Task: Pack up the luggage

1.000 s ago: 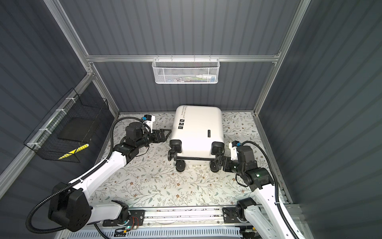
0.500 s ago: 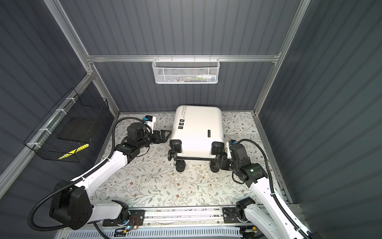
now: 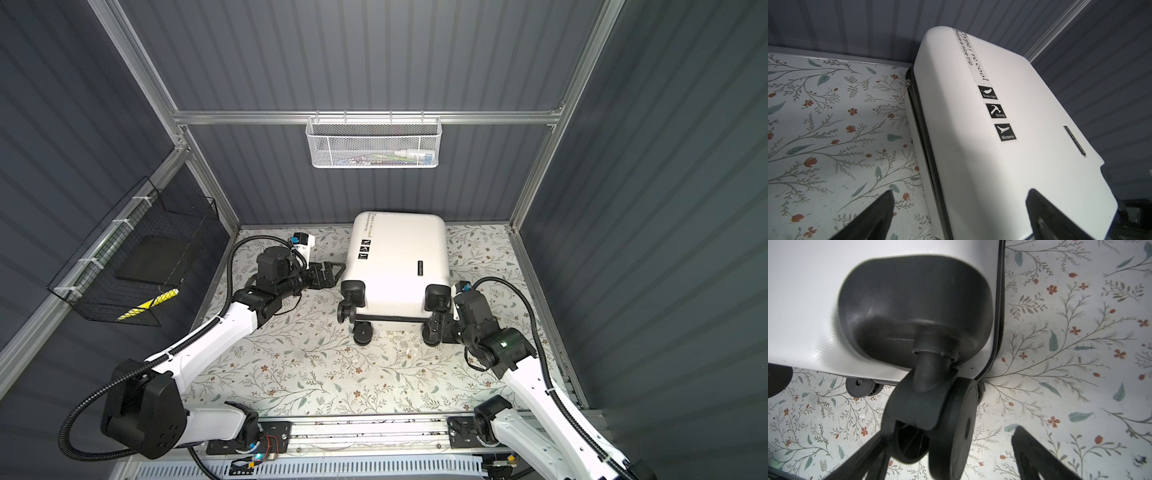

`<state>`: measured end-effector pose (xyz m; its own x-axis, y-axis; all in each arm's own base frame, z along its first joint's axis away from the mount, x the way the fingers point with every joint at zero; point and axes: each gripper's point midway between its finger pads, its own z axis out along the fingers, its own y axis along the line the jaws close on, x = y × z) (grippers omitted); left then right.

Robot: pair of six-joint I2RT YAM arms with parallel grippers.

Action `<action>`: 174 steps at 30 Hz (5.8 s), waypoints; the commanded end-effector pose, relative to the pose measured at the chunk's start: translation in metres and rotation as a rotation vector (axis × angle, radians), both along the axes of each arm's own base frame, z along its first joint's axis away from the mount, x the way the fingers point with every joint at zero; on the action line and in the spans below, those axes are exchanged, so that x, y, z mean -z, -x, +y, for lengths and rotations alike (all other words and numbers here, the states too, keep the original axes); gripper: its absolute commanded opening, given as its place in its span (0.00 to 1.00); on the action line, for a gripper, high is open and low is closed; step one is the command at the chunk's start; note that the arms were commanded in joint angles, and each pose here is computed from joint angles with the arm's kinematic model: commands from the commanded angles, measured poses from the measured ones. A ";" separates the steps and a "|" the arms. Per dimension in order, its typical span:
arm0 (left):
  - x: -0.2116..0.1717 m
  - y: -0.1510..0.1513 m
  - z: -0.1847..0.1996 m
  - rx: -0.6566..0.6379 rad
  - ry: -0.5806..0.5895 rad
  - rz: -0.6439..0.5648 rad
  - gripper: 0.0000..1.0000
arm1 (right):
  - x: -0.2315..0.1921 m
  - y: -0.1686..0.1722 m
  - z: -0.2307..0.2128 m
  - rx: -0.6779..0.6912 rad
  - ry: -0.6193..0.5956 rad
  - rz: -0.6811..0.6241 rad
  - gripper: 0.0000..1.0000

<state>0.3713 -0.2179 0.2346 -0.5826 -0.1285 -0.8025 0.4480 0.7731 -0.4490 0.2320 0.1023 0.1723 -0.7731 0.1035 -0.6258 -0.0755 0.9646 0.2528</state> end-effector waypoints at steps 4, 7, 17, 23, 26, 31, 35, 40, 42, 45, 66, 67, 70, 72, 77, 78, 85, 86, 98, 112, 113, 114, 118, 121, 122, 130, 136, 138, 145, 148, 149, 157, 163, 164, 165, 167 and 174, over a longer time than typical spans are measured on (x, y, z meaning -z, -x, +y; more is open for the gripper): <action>0.004 0.001 0.001 0.015 -0.017 -0.016 1.00 | -0.009 -0.003 0.000 0.012 0.045 -0.020 0.89; 0.003 0.000 0.001 0.014 -0.018 -0.021 1.00 | -0.007 -0.004 0.003 0.010 0.050 -0.018 0.88; 0.006 0.001 0.002 0.013 -0.025 -0.017 1.00 | 0.002 -0.006 0.002 0.035 0.097 -0.013 0.74; 0.006 0.001 0.003 0.013 -0.027 -0.019 1.00 | 0.004 -0.008 0.005 0.028 0.099 -0.004 0.55; 0.006 0.002 0.003 0.014 -0.028 -0.021 1.00 | 0.001 -0.009 0.005 0.031 0.097 -0.015 0.48; 0.007 0.001 0.003 0.016 -0.028 -0.020 1.00 | -0.015 -0.016 0.006 0.032 0.096 -0.054 0.36; 0.008 0.001 0.003 0.017 -0.029 -0.016 1.00 | -0.040 -0.025 0.010 0.023 0.094 -0.103 0.30; 0.008 0.001 0.003 0.016 -0.028 -0.015 1.00 | -0.062 -0.034 0.013 0.018 0.099 -0.146 0.28; 0.009 0.000 0.004 0.015 -0.028 -0.014 1.00 | -0.064 -0.035 0.014 0.018 0.095 -0.155 0.28; 0.010 0.001 0.003 0.019 -0.027 -0.011 1.00 | -0.054 -0.035 0.012 0.028 0.105 -0.139 0.28; 0.011 0.001 -0.020 0.127 0.056 0.034 1.00 | -0.004 -0.029 -0.005 0.080 0.077 -0.047 0.64; 0.013 0.000 -0.020 0.128 0.056 0.037 1.00 | -0.008 -0.029 -0.004 0.072 0.064 -0.049 0.68; 0.015 -0.001 -0.020 0.126 0.053 0.040 1.00 | -0.021 -0.030 -0.005 0.061 0.019 -0.058 0.73; 0.016 -0.001 -0.021 0.126 0.052 0.043 1.00 | -0.031 -0.030 -0.007 0.054 -0.016 -0.065 0.76; 0.018 -0.002 -0.021 0.128 0.051 0.048 1.00 | -0.052 -0.028 -0.022 0.091 -0.076 -0.105 0.78; 0.017 -0.002 -0.022 0.129 0.051 0.045 1.00 | -0.055 -0.028 -0.027 0.108 -0.083 -0.113 0.78; 0.016 -0.002 -0.022 0.135 0.054 0.041 1.00 | -0.036 -0.033 -0.075 0.338 -0.139 -0.067 0.78; 0.016 -0.001 -0.022 0.136 0.054 0.040 1.00 | -0.030 -0.035 -0.081 0.367 -0.162 -0.052 0.78; 0.006 0.006 -0.024 0.167 0.082 -0.011 1.00 | 0.038 -0.063 -0.087 0.418 -0.498 0.122 0.75; 0.006 0.008 -0.038 0.245 0.132 0.000 1.00 | 0.094 -0.079 -0.078 0.421 -0.597 0.225 0.55; 0.006 0.008 -0.038 0.247 0.134 0.000 1.00 | 0.095 -0.080 -0.077 0.419 -0.610 0.228 0.55; 0.006 0.008 -0.039 0.249 0.137 0.000 1.00 | 0.097 -0.081 -0.075 0.416 -0.622 0.232 0.54; 0.007 0.006 -0.041 0.254 0.145 0.001 1.00 | 0.100 -0.086 -0.065 0.396 -0.658 0.244 0.54; 0.007 0.005 -0.042 0.256 0.152 0.000 1.00 | 0.102 -0.090 -0.055 0.385 -0.673 0.258 0.54; 0.007 0.005 -0.042 0.257 0.153 -0.001 1.00 | 0.103 -0.091 -0.051 0.379 -0.681 0.261 0.53; 0.007 0.004 -0.042 0.254 0.162 -0.010 1.00 | 0.102 -0.103 -0.012 0.325 -0.699 0.279 0.53; 0.009 0.003 -0.040 0.241 0.151 -0.014 1.00 | 0.095 -0.122 0.017 0.285 -0.703 0.282 0.53; 0.009 0.002 -0.040 0.237 0.149 -0.013 1.00 | 0.092 -0.129 0.026 0.274 -0.706 0.281 0.53; 0.012 -0.001 -0.037 0.215 0.134 -0.013 1.00 | 0.086 -0.147 0.039 0.255 -0.693 0.277 0.53; 0.010 -0.004 -0.030 0.175 0.122 -0.030 1.00 | 0.088 -0.143 0.033 0.257 -0.655 0.274 0.53; 0.007 -0.005 -0.026 0.157 0.121 -0.043 1.00 | 0.088 -0.142 0.030 0.261 -0.647 0.273 0.53; -0.003 -0.013 0.012 0.009 0.160 -0.091 1.00 | 0.083 -0.159 -0.014 0.327 -0.627 0.247 0.53; -0.001 -0.014 0.014 0.002 0.162 -0.085 1.00 | 0.078 -0.198 -0.025 0.336 -0.626 0.251 0.53; -0.001 -0.013 0.015 0.001 0.162 -0.085 1.00 | 0.078 -0.206 -0.026 0.336 -0.629 0.253 0.53; -0.001 -0.014 0.015 0.000 0.161 -0.085 1.00 | 0.079 -0.212 -0.026 0.336 -0.633 0.258 0.53; 0.000 -0.014 0.016 -0.003 0.162 -0.085 1.00 | 0.082 -0.225 -0.028 0.343 -0.640 0.267 0.53; 0.003 -0.017 0.021 -0.019 0.164 -0.086 1.00 | 0.090 -0.261 -0.022 0.336 -0.693 0.291 0.52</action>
